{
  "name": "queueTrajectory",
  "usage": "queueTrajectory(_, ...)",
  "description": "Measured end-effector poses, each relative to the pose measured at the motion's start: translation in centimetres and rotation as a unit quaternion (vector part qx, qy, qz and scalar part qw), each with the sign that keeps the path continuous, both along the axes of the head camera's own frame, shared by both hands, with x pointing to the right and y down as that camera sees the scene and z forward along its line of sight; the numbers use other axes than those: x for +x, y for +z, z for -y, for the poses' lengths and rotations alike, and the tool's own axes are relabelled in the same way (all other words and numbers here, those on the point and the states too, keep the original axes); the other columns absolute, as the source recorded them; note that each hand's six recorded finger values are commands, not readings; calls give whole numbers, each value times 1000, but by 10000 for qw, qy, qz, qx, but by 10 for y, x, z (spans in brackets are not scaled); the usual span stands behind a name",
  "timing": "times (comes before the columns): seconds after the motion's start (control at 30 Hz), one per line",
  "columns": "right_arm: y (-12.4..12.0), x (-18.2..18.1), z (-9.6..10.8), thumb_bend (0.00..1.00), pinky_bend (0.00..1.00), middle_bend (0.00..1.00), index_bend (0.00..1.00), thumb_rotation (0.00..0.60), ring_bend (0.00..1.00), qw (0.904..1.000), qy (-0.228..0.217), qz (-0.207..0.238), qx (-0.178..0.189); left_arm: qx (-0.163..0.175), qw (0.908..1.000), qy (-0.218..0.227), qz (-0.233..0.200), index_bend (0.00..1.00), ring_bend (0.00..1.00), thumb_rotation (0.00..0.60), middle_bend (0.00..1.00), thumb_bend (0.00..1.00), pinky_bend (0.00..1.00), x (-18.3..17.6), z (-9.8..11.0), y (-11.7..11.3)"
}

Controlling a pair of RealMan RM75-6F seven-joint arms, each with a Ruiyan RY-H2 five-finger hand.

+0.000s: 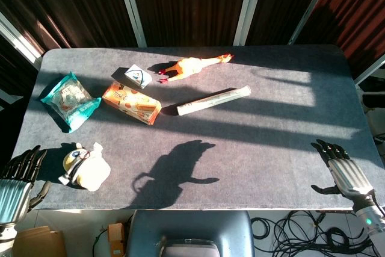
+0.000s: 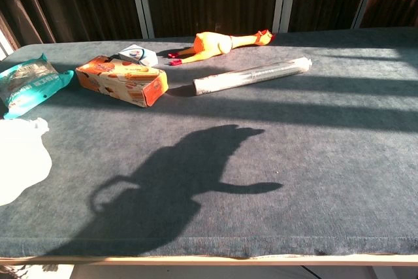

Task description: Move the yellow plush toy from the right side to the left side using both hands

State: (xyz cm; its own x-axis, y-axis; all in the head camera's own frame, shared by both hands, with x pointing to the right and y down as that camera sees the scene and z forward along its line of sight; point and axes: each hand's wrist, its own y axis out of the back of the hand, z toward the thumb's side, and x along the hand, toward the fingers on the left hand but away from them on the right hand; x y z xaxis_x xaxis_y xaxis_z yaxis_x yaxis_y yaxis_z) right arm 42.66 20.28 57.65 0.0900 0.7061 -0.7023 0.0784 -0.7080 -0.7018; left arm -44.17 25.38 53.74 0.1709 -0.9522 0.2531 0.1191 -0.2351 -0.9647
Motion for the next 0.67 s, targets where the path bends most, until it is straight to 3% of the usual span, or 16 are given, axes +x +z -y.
queueTrajectory(0.23, -2, -3, -9, 74, 0, 0, 0, 600, 0, 9999, -47, -53, 109, -589, 9966, -269, 504, 141, 149, 600, 96, 311, 231, -19, -15, 6)
queueTrajectory(0.67, -9, 1, -13, 74, 0, 0, 0, 600, 0, 9998, -25, 5, 187, -1254, 9893, -425, 605, 141, 159, 600, 102, 314, 234, -21, -21, 18)
